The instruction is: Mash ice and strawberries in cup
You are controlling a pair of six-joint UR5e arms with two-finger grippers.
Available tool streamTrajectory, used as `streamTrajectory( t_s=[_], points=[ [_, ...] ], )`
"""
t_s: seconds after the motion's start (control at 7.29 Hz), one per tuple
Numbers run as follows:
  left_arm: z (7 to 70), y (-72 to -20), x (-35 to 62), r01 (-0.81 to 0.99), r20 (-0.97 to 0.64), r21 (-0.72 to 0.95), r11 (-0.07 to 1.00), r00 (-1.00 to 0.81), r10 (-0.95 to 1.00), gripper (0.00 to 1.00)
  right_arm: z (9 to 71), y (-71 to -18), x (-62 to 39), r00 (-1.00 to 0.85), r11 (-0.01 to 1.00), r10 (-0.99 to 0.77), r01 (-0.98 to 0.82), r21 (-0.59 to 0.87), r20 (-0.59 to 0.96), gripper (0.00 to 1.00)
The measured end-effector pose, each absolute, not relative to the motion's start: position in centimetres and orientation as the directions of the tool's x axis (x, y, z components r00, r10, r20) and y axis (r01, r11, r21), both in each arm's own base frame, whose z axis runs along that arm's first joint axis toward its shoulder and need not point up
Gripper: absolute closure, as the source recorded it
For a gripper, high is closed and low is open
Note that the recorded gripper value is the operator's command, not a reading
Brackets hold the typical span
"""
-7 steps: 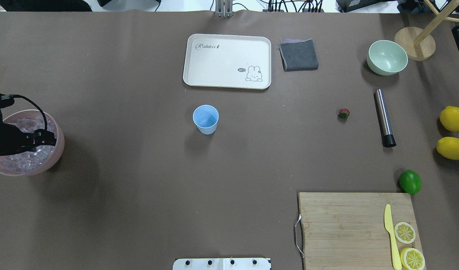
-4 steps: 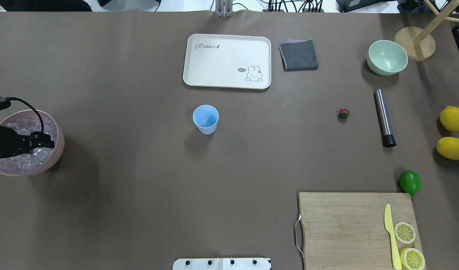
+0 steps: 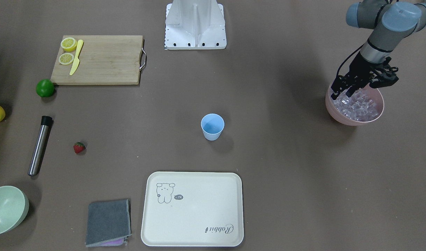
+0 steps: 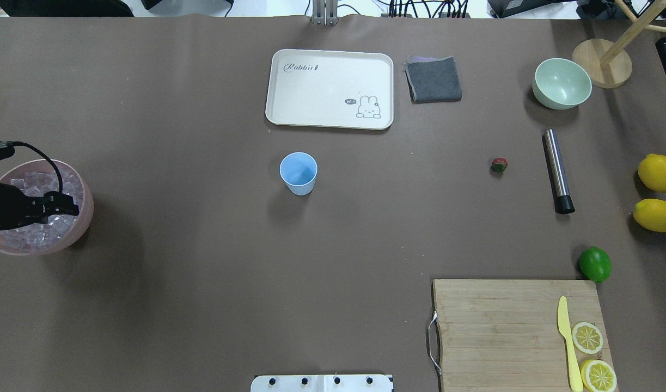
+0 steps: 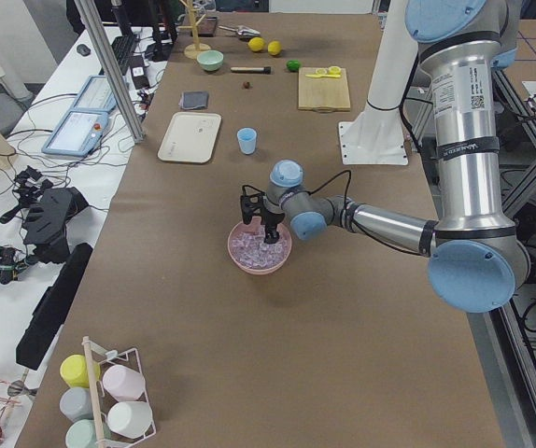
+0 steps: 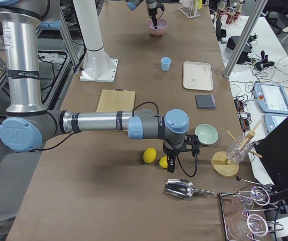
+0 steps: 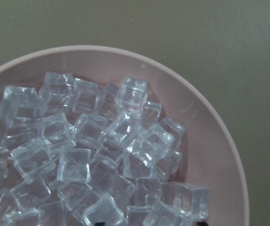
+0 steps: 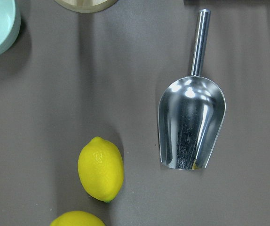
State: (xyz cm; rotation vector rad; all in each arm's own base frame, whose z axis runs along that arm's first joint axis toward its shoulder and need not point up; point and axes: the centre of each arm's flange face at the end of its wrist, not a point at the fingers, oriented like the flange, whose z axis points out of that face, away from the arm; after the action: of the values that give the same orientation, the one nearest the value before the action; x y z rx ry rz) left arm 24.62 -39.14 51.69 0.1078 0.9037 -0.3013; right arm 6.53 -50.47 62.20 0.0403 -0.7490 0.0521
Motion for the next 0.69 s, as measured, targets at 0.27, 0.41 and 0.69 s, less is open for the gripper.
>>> streamTrajectory(
  t_s=[0.27,0.41,0.69],
  points=[
    [51.67,-39.18,24.72,0.302,-0.787,-0.035,0.953,0.579,-0.212,0.29,62.29,-50.39,6.55,0.731,0.998,0.034,-0.062,0.016,0.681,0.00],
    [51.77,-39.18,24.81,0.301,-0.786,-0.036,0.953,0.581,-0.213,0.29,62.32,-50.35,6.58,0.731,0.998,0.035,-0.063,0.015,0.681,0.00],
    [51.90,-39.15,24.93,0.299,-0.785,-0.037,0.954,0.582,-0.213,0.29,62.34,-50.32,6.59,0.731,0.998,0.036,-0.063,0.015,0.681,0.00]
  ],
)
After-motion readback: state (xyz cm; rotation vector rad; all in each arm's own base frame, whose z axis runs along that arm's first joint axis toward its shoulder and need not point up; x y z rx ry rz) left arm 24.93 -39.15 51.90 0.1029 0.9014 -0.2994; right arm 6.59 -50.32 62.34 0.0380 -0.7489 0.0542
